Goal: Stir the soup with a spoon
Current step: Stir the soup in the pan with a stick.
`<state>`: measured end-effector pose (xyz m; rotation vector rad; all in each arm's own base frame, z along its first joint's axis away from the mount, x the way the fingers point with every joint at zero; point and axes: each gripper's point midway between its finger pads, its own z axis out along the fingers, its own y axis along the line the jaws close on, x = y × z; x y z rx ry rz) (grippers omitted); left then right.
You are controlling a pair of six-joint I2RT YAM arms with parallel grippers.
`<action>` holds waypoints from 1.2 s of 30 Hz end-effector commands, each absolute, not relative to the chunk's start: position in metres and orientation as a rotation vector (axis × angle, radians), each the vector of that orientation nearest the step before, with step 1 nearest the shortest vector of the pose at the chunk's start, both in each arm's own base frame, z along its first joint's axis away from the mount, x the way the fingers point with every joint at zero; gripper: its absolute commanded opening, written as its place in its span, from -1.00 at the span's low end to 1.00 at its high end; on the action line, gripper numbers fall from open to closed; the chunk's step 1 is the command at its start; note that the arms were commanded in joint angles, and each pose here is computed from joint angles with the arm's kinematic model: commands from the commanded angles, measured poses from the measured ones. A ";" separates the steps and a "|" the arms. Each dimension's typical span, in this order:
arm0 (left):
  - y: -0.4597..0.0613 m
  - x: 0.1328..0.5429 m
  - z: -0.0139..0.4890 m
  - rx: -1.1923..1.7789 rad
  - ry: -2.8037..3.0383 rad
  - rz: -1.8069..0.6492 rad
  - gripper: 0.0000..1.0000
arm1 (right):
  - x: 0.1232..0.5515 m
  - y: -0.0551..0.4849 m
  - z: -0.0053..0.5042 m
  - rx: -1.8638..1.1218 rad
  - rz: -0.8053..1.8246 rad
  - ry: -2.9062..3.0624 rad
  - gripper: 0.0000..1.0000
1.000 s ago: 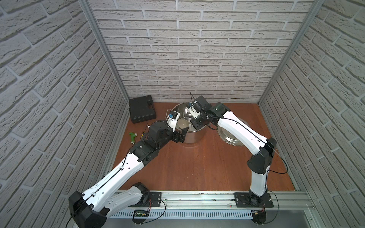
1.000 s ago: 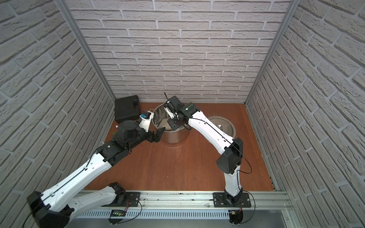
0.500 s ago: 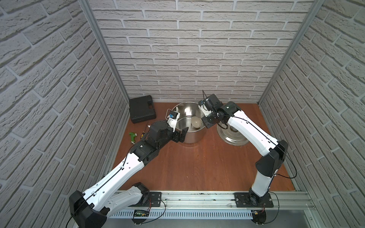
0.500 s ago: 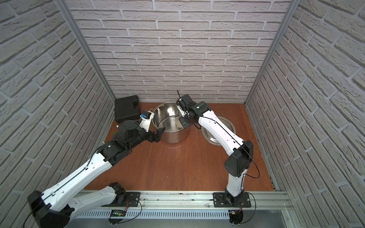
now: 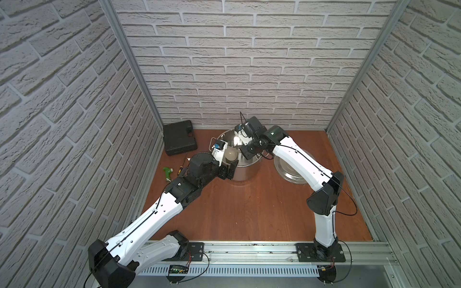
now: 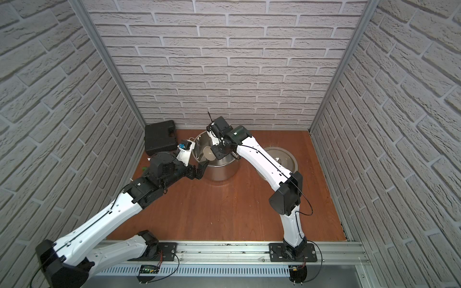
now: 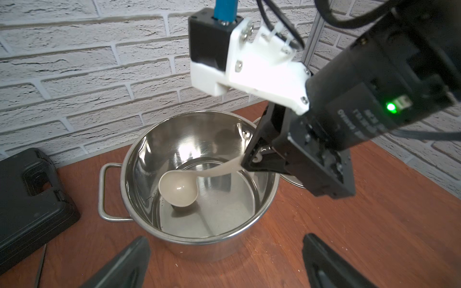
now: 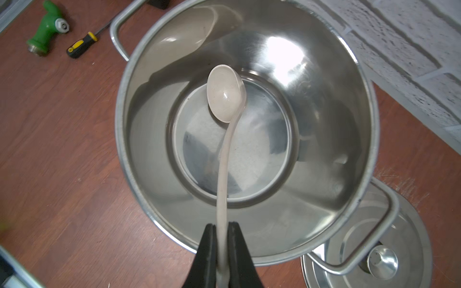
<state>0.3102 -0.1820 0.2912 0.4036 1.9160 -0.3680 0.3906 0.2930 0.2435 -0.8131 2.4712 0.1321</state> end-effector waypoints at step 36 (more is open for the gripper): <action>-0.191 0.317 0.300 0.387 1.873 -0.411 0.97 | 0.393 0.283 0.252 -0.736 0.138 2.455 -0.95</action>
